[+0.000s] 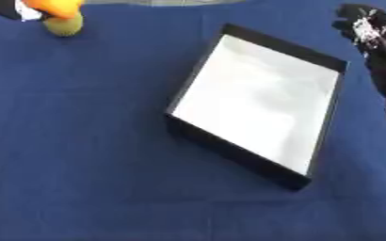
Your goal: Pick up objects on the table and place them in the box.
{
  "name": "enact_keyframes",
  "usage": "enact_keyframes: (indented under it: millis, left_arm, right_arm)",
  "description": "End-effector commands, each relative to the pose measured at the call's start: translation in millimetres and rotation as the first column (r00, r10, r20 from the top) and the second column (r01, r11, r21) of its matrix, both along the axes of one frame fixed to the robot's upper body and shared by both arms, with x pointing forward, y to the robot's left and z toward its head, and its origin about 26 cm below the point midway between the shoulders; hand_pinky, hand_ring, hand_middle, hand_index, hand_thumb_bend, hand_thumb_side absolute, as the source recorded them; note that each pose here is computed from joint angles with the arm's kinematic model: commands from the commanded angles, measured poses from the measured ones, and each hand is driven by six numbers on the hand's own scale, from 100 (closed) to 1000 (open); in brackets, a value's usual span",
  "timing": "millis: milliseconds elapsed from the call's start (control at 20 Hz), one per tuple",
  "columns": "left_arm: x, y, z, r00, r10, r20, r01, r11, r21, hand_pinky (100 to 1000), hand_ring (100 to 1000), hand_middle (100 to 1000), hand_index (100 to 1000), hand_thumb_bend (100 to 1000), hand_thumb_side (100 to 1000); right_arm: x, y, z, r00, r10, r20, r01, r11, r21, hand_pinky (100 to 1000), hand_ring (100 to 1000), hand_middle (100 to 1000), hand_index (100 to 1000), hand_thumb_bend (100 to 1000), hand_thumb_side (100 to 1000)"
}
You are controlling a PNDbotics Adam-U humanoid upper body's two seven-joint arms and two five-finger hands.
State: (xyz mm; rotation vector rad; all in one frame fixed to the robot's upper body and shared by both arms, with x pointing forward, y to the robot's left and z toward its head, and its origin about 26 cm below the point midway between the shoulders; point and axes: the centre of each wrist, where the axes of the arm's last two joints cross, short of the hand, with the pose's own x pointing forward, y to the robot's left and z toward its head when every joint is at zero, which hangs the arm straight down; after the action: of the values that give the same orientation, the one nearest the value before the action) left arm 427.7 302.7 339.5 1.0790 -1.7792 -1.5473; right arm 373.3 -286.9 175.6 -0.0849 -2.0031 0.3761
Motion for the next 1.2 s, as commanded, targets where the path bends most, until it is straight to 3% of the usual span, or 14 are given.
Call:
enact_keyframes:
  millis: [50, 550, 750, 1000, 1200]
  left_arm:
    - [-20.1, -20.4, 32.7, 0.993, -0.089, 0.078, 0.088, 0.996, 0.028, 500, 472, 460, 469, 565, 100]
    - [-45.7, -92.4, 58.7, 0.936, -0.334, 0.109, 0.325, 0.941, 0.09, 507, 475, 464, 471, 603, 100]
    - [-58.2, -116.0, 65.2, 0.887, -0.442, 0.13, 0.436, 0.897, 0.073, 506, 470, 457, 457, 563, 100]
    - [-69.6, -134.4, 58.6, 0.821, -0.563, 0.097, 0.559, 0.826, 0.069, 508, 468, 456, 454, 495, 100]
    - [-75.3, -147.0, 53.2, 0.78, -0.623, 0.06, 0.616, 0.781, 0.101, 506, 473, 461, 465, 512, 100]
  right_arm:
    - [-1.8, -4.6, 10.4, 0.999, -0.014, 0.033, 0.014, 1.0, 0.007, 973, 860, 825, 824, 100, 603]
    - [7.1, -8.8, 41.2, 0.992, -0.049, 0.114, 0.048, 0.999, 0.011, 971, 869, 833, 828, 100, 550]
    - [13.7, -10.6, 56.3, 0.987, -0.078, 0.143, 0.076, 0.997, 0.016, 970, 869, 833, 828, 100, 544]
    - [18.4, -13.0, 76.6, 0.978, -0.086, 0.19, 0.086, 0.996, 0.007, 967, 867, 829, 828, 100, 536]
    - [19.2, -12.9, 87.5, 0.972, -0.083, 0.219, 0.082, 0.997, 0.013, 966, 866, 828, 828, 100, 534]
